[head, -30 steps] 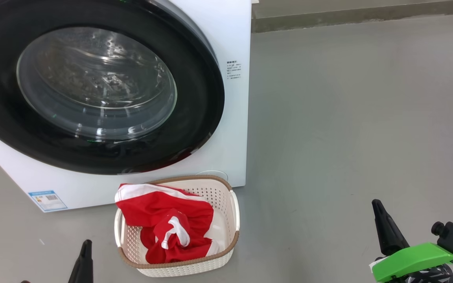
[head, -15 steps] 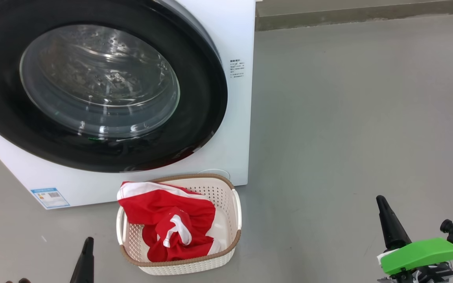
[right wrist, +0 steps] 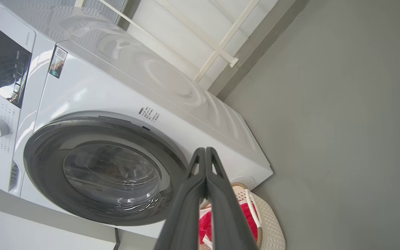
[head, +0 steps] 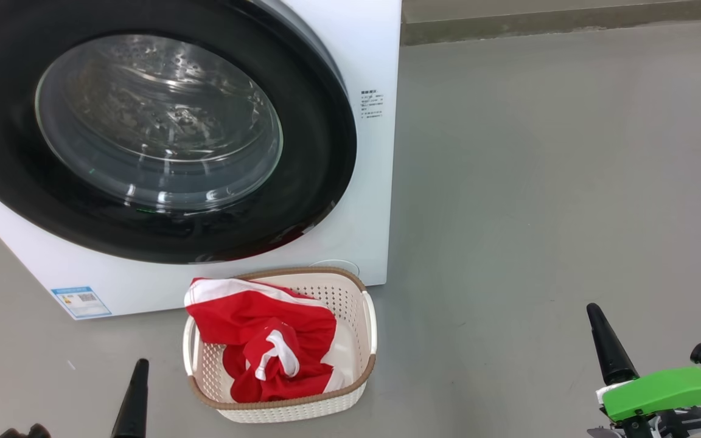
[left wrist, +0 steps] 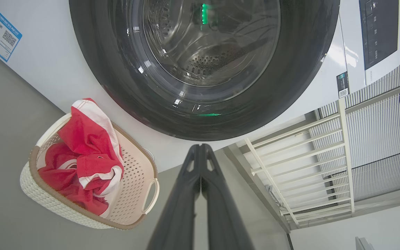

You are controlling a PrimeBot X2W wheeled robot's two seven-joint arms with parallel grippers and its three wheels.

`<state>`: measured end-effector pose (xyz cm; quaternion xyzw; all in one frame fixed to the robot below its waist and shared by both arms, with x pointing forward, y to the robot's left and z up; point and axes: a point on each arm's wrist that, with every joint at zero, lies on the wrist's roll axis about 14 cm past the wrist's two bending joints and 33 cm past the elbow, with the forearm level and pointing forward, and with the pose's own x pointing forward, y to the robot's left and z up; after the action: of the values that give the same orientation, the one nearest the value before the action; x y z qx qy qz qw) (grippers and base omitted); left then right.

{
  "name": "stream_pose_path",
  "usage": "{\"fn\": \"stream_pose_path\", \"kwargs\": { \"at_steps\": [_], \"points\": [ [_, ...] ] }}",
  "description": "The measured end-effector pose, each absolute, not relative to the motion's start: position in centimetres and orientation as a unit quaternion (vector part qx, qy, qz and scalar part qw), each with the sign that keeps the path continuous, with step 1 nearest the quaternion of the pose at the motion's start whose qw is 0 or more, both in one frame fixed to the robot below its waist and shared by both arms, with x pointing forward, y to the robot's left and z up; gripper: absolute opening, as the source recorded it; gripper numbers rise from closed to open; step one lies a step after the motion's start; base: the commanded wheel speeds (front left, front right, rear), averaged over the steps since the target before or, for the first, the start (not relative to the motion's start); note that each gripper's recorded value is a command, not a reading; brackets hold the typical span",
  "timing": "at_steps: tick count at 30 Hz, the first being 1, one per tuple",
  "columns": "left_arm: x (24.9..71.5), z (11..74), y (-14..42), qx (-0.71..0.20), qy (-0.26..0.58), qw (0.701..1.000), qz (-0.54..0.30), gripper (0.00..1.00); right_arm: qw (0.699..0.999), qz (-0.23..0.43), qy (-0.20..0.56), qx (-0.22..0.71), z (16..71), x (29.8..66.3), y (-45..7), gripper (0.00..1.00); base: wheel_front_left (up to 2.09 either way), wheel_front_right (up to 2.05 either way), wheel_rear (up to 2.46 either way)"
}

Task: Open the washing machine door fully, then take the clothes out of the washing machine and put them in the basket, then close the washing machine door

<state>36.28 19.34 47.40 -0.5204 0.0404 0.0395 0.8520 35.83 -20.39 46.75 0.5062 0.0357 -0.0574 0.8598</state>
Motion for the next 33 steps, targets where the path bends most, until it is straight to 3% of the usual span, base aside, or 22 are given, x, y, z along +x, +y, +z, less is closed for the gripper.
{"fn": "stream_pose_path", "kwargs": {
  "at_steps": [33],
  "points": [
    [37.3,47.9,19.0,-0.658,0.039,0.752,0.029,0.0,0.753,-0.049,0.029,0.655,47.3,36.9,-20.4,0.0,0.0,0.0,0.0]
  ]
}}
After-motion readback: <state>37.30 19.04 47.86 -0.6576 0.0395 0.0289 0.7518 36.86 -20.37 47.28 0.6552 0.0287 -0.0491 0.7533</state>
